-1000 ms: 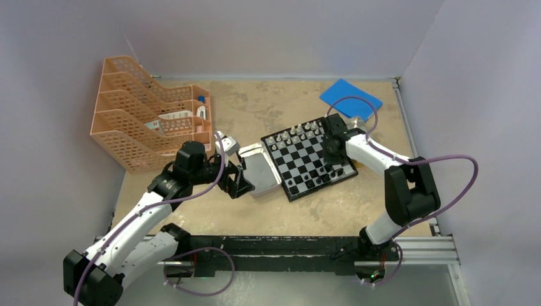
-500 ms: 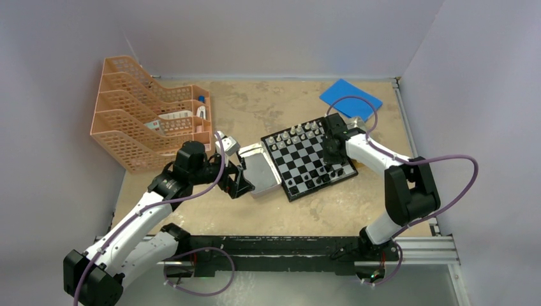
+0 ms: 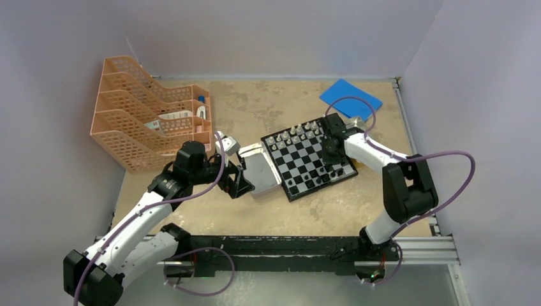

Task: Set up the chess pieces on the board
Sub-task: Place the chess piece on the chessboard.

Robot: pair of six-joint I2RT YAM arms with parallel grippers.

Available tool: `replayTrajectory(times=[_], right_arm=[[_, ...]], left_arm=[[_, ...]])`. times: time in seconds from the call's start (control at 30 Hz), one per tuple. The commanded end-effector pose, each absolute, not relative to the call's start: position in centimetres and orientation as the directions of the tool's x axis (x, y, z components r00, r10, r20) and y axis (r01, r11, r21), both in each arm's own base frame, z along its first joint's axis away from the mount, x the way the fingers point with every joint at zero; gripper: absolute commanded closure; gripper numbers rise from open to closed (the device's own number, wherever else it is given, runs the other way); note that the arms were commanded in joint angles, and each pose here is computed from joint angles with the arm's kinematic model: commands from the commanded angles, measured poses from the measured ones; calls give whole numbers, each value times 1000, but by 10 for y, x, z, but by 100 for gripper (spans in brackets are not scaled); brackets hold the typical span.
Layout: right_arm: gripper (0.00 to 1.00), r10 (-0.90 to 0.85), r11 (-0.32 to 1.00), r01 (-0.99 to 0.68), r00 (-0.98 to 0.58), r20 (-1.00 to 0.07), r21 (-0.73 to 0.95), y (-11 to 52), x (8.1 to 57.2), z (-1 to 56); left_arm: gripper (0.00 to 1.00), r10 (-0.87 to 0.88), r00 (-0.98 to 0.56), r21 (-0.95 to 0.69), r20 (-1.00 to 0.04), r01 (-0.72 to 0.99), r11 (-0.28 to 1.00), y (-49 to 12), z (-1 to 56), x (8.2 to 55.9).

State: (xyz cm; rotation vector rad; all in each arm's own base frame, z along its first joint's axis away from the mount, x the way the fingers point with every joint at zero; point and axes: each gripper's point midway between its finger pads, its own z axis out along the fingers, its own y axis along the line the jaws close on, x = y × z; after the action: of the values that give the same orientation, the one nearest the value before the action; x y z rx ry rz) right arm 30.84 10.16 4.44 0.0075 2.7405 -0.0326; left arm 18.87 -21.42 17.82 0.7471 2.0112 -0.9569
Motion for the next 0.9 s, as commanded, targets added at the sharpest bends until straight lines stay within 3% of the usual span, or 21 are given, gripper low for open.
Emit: replayTrajectory(times=[0.0,0.2,0.37,0.67,0.87], right_arm=[[89,0,999,13,-915,-404,-31,100,315,52],[87,4,999,17,-910,-415,-27,100,316,59],[73,1,1000,9,-910,-414,-18,102,315,59],[74,5,1000,13,-894,-447,-15,102,321,70],[67,40,999,45,-859,-510,3,104,334,93]], left_arm=[[0,152,-471,-331,-869,780,531,-218,201,196],[0,152,-472,-331,-868,780,531,-218,201,196],[0,152,-473,-333,-868,780,530,-219,201,196],[0,151,-472,-332,-868,781,529,-219,201,196],[0,150,-473,-334,-868,781,528,-219,201,196]])
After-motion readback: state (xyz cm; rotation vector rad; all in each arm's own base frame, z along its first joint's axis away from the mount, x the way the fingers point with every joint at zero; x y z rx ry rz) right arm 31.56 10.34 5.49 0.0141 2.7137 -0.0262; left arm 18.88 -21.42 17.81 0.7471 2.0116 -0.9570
